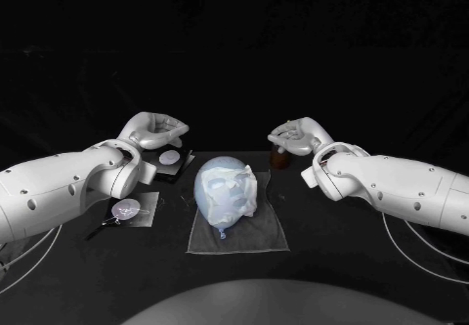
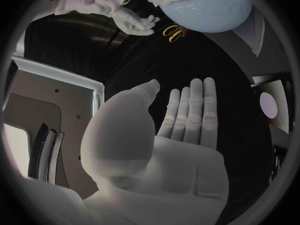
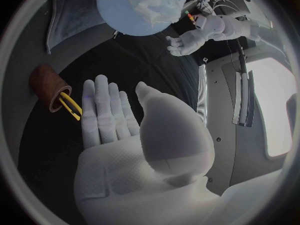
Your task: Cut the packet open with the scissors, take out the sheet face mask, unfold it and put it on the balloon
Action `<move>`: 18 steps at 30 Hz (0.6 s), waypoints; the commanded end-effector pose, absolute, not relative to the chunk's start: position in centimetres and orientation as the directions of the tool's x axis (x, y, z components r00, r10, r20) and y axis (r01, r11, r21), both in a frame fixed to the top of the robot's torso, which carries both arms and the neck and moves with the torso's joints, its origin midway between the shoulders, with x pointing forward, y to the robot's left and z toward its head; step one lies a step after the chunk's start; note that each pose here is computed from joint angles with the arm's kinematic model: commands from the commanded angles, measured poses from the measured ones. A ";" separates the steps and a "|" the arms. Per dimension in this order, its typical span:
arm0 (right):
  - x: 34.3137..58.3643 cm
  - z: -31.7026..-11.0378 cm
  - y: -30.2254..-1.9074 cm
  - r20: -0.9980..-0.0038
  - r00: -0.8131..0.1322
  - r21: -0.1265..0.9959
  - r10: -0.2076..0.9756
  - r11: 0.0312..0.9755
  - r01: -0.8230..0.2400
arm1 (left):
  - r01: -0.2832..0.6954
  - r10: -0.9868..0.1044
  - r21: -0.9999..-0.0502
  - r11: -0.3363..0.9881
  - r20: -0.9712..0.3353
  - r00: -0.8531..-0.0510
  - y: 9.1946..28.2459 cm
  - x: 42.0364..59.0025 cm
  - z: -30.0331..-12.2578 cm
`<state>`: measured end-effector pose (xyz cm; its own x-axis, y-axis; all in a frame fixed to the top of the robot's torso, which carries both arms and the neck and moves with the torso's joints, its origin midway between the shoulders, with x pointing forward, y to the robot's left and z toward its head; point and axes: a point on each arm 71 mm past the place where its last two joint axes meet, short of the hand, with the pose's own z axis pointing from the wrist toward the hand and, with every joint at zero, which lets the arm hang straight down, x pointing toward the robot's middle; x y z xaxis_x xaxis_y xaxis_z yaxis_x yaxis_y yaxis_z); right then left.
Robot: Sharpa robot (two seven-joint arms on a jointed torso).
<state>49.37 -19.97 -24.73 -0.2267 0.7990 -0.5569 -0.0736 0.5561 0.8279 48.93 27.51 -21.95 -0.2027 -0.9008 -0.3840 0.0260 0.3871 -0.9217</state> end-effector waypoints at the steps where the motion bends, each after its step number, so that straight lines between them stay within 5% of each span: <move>1: 49.1 -24.6 -20.0 -0.357 -0.304 0.932 0.883 0.359 -0.053 | 0.064 -0.945 -0.981 0.182 -0.192 -0.264 26.5 49.1 -21.5; 10: 47.8 -24.5 -21.7 -0.233 -0.438 0.964 0.868 0.267 0.016 | 0.059 -0.959 -0.996 0.070 -0.084 -0.272 25.6 49.7 -22.0; 18: 45.2 -22.9 -23.9 -0.156 -0.649 0.943 0.744 0.307 0.126 | 0.047 -0.964 -0.998 0.048 -0.059 -0.257 25.8 49.8 -22.7</move>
<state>46.21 -24.81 -22.40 -0.4990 0.8319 -0.2427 0.0465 0.3053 0.9511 49.83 25.94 -22.93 -0.2448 -0.9632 -0.1107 0.0285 0.1070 -0.9939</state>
